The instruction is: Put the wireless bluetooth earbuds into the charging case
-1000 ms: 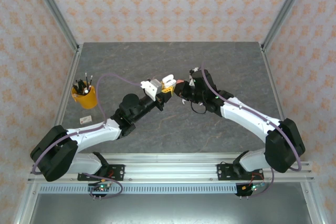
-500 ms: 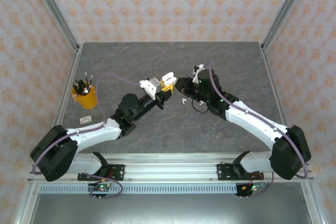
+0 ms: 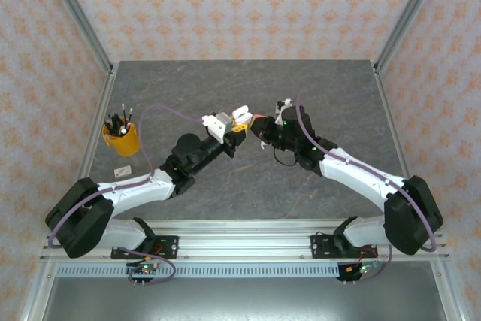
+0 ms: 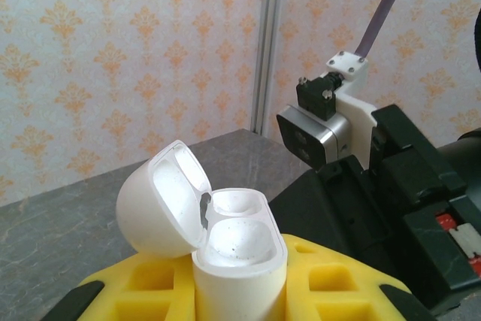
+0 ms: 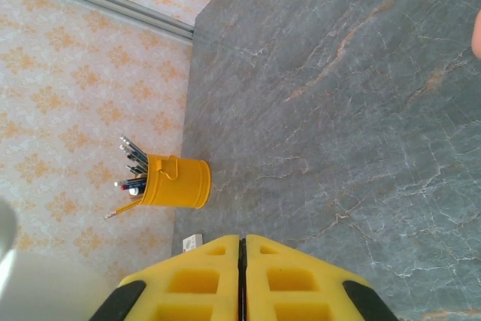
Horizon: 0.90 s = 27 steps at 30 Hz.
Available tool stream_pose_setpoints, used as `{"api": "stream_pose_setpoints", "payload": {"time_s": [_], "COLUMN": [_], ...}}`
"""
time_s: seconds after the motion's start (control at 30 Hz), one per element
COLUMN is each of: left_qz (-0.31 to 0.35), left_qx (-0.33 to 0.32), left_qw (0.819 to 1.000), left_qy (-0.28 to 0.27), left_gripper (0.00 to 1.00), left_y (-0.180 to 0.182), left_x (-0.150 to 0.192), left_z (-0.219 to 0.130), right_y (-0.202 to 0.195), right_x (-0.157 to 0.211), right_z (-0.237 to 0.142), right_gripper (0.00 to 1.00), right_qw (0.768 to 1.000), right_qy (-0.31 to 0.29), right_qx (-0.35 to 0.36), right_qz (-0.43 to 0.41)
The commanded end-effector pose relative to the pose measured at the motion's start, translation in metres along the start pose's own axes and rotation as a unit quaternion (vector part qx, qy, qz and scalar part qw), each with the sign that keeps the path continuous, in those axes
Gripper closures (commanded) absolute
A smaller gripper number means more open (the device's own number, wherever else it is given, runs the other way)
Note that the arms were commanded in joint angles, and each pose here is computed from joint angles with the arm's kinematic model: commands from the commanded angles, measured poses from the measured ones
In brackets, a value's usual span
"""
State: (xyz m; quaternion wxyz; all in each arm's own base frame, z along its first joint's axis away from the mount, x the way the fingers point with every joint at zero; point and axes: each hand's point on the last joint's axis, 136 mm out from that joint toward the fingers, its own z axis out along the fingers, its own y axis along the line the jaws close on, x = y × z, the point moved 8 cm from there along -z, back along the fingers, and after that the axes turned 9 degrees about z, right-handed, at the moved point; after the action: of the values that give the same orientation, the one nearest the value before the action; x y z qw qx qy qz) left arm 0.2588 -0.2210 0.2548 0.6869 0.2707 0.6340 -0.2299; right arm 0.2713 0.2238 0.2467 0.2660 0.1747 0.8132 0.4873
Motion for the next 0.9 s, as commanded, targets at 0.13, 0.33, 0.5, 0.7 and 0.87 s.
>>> {"api": "stream_pose_setpoints", "payload": {"time_s": [0.13,0.33,0.5,0.7,0.87], "left_qz": [-0.017,-0.014,-0.005,0.001,-0.003], "left_qx": [-0.004,-0.005,-0.016,-0.039,-0.041], "left_qw": [1.0,1.0,1.0,0.999,0.998], "left_qy": [0.0,0.004,0.009,0.025,0.04], "left_gripper": [1.0,1.0,1.0,1.0,1.0], "left_y": [0.0,0.001,0.005,0.014,0.016], "left_x": [0.005,0.007,0.008,0.015,0.024], "left_z": [0.002,0.003,-0.001,-0.007,-0.009], "right_y": [0.056,0.044,0.006,-0.034,-0.063], "right_x": [-0.019,-0.019,-0.033,-0.045,-0.04], "right_z": [-0.023,-0.021,-0.033,-0.027,0.006], "right_gripper": [0.93,0.93,0.83,0.55,0.51], "right_qw": [0.995,0.996,0.992,0.966,0.942], "right_qy": [-0.053,-0.055,-0.1,-0.062,0.016], "right_qx": [-0.077,-0.05,0.072,0.246,0.333], "right_qz": [-0.044,-0.046,-0.031,-0.059,-0.045]}}
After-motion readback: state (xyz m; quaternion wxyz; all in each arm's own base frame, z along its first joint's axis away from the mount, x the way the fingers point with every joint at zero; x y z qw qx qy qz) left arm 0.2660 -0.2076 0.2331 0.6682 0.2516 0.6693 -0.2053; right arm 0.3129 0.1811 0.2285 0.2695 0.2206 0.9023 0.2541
